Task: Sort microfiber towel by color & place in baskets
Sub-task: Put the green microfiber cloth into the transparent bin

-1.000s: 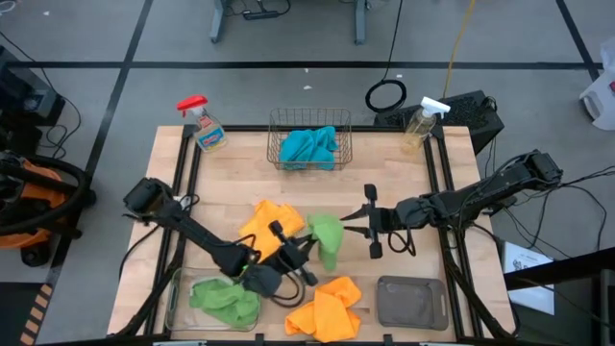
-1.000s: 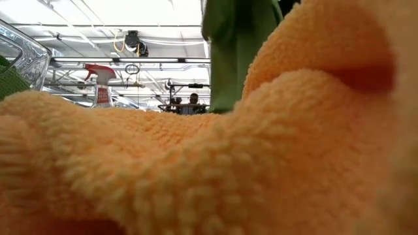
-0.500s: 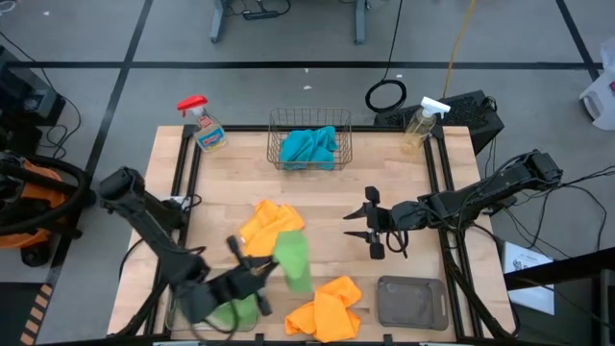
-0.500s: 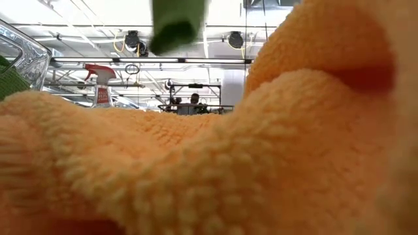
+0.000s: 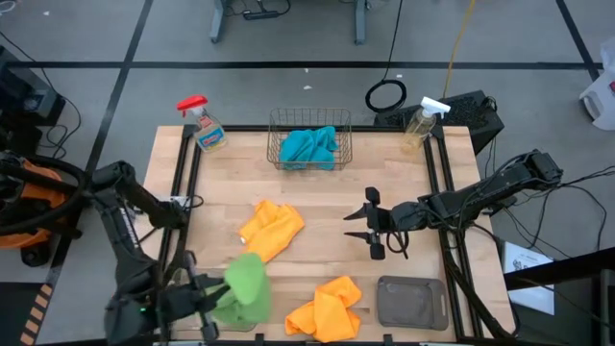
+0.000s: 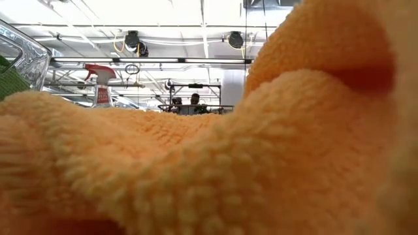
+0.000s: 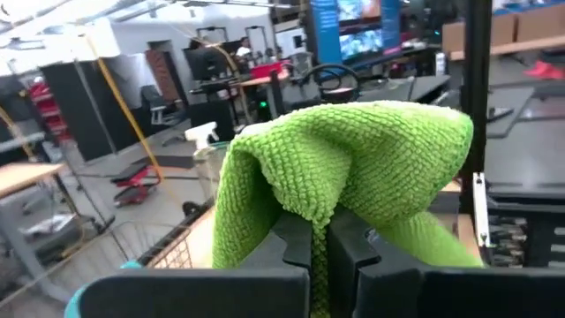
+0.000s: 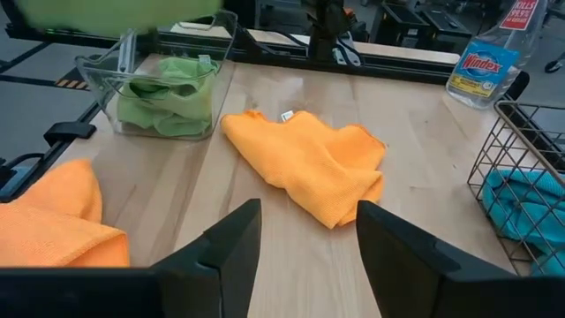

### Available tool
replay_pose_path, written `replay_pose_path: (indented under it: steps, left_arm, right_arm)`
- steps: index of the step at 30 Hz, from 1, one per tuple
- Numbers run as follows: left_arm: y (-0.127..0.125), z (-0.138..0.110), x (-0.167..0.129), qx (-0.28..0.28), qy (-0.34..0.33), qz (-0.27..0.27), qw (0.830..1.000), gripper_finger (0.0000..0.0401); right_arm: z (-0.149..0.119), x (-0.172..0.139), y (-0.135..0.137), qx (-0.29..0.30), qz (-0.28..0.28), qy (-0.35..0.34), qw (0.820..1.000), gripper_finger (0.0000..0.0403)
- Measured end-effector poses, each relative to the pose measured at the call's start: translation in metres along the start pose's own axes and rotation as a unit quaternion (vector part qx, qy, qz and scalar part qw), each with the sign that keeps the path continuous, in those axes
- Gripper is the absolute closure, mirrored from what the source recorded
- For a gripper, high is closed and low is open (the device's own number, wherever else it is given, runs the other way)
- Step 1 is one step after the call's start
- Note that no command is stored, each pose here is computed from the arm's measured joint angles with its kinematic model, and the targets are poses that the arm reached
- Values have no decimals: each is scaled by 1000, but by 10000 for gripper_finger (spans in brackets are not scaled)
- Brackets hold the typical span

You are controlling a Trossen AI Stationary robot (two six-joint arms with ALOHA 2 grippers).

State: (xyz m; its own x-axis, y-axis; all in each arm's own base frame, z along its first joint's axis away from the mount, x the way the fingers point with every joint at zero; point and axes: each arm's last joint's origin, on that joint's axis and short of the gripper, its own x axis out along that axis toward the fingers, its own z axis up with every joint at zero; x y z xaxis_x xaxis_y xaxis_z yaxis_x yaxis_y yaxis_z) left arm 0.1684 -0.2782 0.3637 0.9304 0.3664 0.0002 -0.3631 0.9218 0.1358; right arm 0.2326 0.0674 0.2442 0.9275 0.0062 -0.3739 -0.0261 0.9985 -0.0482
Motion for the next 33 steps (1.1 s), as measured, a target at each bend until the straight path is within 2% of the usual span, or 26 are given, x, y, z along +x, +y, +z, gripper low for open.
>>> replay_pose_path:
  steps: [3, 5, 9, 11, 15, 18, 22, 26, 30, 33]
  left_arm:
    - [1, 1, -16, -14, 2, 14, 1000, 394]
    - [0, 1, -26, -24, 0, 0, 1000, 394]
    - [-2, 0, -40, -90, -1, -27, 996, 394]
    - [-4, -2, -44, -108, 0, -65, 992, 394]
    - [-8, -11, -37, -135, 19, -125, 983, 394]
    - [-8, -21, -19, -123, 41, -129, 983, 394]
    - [-2, -32, 0, -107, 98, -169, 975, 394]
    - [15, -37, 11, -122, 166, -183, 961, 394]
    - [33, -38, 10, -151, 225, -188, 944, 394]
    - [43, -37, 4, -177, 273, -203, 924, 394]
  right_arm:
    - [0, 0, 0, 0, 0, 0, 1000, 225]
    - [0, 0, 0, 0, 0, 0, 1000, 225]
    - [0, 0, 0, 0, 0, 0, 1000, 225]
    - [0, 0, 0, -2, 0, 0, 1000, 225]
    - [0, 0, 0, -8, 0, 0, 1000, 225]
    - [1, 0, 0, -13, 0, -3, 1000, 225]
    - [1, 0, 0, -14, 0, -3, 1000, 225]
    - [0, 0, 0, -15, 0, 0, 1000, 225]
    - [-1, 0, 0, -17, 0, 7, 1000, 225]
    - [-2, 0, 0, -18, 0, 9, 1000, 225]
